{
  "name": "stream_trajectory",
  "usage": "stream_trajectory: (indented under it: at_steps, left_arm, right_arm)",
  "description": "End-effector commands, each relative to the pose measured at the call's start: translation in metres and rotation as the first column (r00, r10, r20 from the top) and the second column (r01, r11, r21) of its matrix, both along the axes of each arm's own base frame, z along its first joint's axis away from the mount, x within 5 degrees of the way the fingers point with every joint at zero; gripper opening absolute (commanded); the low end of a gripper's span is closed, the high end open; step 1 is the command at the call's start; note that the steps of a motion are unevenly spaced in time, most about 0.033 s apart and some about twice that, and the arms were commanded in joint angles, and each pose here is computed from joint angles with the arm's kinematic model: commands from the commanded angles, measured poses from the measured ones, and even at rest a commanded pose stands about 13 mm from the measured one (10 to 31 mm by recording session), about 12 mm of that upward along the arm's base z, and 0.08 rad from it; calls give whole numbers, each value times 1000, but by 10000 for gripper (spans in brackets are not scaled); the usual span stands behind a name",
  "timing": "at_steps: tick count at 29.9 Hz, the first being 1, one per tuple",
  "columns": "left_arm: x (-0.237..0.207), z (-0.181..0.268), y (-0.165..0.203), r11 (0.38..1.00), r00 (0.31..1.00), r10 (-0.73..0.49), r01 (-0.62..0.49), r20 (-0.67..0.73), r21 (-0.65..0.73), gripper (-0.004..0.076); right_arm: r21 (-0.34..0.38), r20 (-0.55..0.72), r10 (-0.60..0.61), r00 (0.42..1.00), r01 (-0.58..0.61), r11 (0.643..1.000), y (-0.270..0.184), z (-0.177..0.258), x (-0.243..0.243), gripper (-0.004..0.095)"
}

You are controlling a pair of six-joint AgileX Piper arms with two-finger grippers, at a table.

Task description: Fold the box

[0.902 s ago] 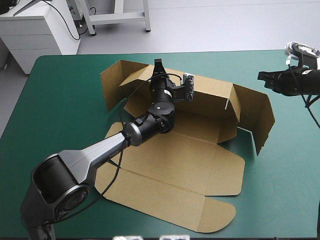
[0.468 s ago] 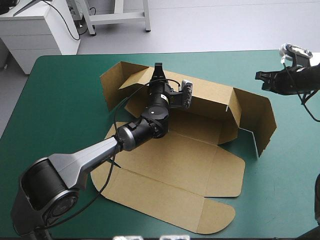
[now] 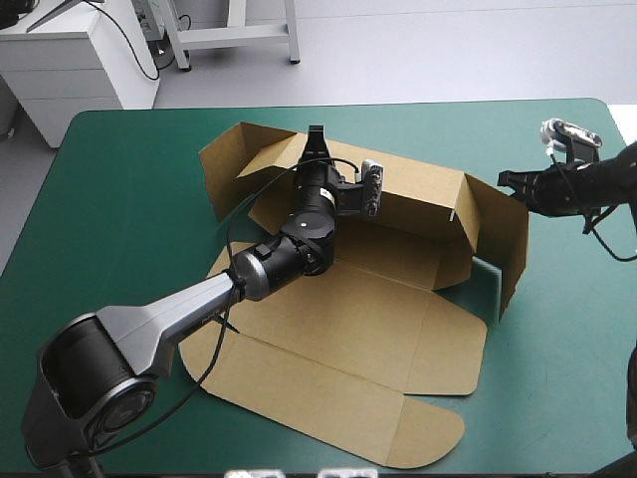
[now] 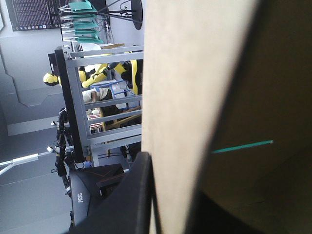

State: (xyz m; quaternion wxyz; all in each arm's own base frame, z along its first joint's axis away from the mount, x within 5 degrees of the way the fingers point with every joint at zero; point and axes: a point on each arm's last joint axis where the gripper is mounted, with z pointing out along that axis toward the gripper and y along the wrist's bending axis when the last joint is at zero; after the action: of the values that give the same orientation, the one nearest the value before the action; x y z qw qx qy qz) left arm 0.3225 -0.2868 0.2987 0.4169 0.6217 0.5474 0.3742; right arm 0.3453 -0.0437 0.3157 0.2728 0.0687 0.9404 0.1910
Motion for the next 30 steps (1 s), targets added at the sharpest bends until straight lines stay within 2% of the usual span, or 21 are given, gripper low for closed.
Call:
stream_trajectory:
  at_steps: [1, 6, 13, 20, 24, 28, 30]
  left_arm:
    - [-8, 22, 1, 996, 1000, -25, 27, 18, -83, 12]
    - [-8, 22, 1, 996, 1000, -25, 27, 18, -83, 11]
    - [-8, 22, 1, 996, 1000, -25, 27, 18, -83, 11]
    - [-8, 22, 1, 996, 1000, -25, 26, 18, -83, 11]
    - [-8, 22, 1, 996, 1000, -25, 26, 18, -83, 11]
    - [-8, 22, 1, 996, 1000, -25, 26, 18, -83, 11]
    - [-8, 22, 1, 996, 1000, -26, 27, 18, -83, 11]
  right_arm:
    - [26, 92, 15, 996, -18, 1000, 10, 12, -23, -14]
    - [47, 122, 8, 993, -13, 999, 18, 4, -48, -14]
    - [138, 222, 32, 975, -64, 988, 35, -6, -81, -14]
    - [175, 430, 28, 902, -114, 978, 49, -36, -113, -14]
    - [181, 504, 28, 863, -138, 974, 52, -51, -119, -14]
    - [158, 539, 122, 833, -242, 957, 58, -53, -120, 4]
    - [160, 553, 150, 819, -281, 946, 61, -52, -121, 73]
